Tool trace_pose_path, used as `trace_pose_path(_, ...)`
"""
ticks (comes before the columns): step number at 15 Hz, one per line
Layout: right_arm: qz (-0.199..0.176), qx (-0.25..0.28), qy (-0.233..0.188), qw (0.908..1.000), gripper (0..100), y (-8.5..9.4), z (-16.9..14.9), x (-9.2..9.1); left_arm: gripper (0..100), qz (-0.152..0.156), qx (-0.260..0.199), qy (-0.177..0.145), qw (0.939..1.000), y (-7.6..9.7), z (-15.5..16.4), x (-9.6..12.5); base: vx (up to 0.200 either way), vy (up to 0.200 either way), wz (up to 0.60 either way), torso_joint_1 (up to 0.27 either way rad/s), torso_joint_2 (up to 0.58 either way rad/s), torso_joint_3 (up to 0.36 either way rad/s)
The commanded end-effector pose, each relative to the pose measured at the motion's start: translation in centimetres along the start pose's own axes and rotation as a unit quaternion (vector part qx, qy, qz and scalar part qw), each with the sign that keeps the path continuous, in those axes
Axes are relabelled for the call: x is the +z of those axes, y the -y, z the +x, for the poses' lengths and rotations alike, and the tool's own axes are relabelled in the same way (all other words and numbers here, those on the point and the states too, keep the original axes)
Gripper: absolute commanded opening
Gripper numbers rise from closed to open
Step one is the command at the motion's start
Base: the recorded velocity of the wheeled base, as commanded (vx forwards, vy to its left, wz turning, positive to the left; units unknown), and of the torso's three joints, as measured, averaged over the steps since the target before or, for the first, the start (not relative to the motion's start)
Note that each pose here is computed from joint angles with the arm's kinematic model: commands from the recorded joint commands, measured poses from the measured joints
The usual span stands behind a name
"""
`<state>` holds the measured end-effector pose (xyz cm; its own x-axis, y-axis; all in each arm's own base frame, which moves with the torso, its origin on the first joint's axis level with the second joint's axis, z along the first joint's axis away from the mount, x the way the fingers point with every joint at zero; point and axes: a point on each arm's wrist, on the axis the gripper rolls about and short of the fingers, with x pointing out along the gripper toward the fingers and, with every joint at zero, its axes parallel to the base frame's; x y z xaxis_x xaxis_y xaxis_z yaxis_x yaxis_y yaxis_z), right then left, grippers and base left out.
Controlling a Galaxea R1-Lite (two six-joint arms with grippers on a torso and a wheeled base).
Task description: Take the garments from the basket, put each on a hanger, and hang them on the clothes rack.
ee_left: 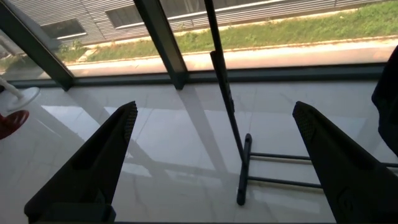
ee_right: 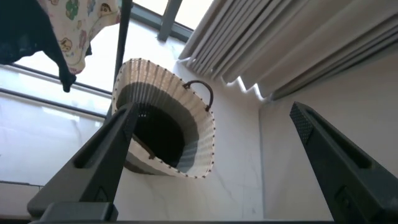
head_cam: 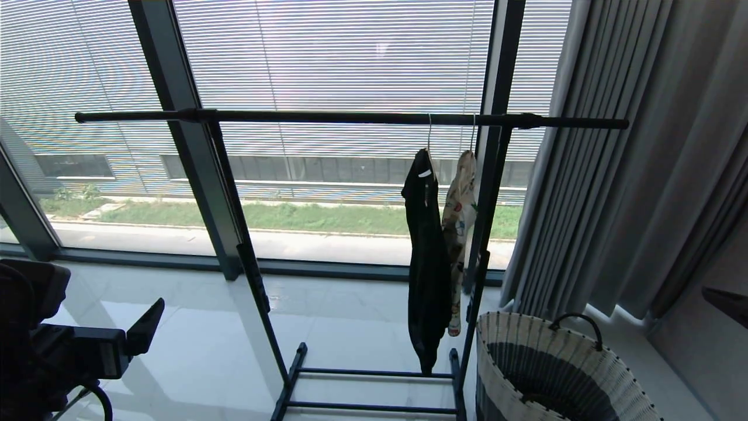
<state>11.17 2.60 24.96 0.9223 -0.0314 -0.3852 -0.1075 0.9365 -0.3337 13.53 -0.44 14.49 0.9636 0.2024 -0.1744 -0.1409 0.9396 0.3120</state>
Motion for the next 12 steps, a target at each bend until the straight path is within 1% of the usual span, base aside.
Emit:
trace_pose_path(1,0.003,-0.004,0.001,1.0,100,0.1,-0.2,-0.1,100,-0.001,0.001,0.004,1.0,-0.1,-0.2,0.0,-0.2,0.0,0.0,0.002,0.0,0.002)
trace_pose_path(2,0.004,-0.006,0.001,1.0,100,0.2,-0.2,-0.1,100,-0.002,0.001,0.004,1.0,-0.1,-0.2,0.0,-0.2,0.0,0.0,0.002,0.0,0.007)
trace_pose_path(6,0.01,-0.018,-0.001,0.9998,100,0.5,-0.3,-0.2,100,-0.005,0.0,0.001,1.0,0.0,-0.3,-0.2,0.0,0.0,0.0,-0.02,0.03,0.023)
trace_pose_path(8,0.012,-0.018,-0.003,0.9998,100,0.4,-0.3,-0.5,100,-0.004,0.0,-0.005,1.0,0.0,-0.4,-0.5,0.0,0.0,0.0,-0.144,0.37,0.195)
trace_pose_path(9,0.012,-0.018,-0.004,0.9998,100,0.4,-0.5,-0.9,100,-0.004,0.002,-0.01,0.9999,0.0,-0.4,-0.8,0.0,0.0,0.0,-0.203,0.46,0.256)
trace_pose_path(10,0.015,-0.027,-0.011,0.9995,100,0.5,-0.8,-1.9,100,-0.01,0.008,-0.011,0.9999,-0.2,-0.7,-1.0,0.0,0.0,0.0,-0.207,0.48,0.266)
trace_pose_path(11,0.02,-0.038,-0.019,0.9989,100,0.5,-1.1,-2.9,100,-0.024,0.011,-0.01,0.9996,-0.3,-1.1,-1.3,0.0,0.0,0.0,-0.222,0.5,0.276)
trace_pose_path(12,0.028,-0.054,-0.026,0.9978,100,0.6,-1.6,-4.2,100,-0.042,0.024,-0.007,0.9988,-0.5,-1.9,-1.7,0.0,0.0,0.0,-0.212,0.49,0.281)
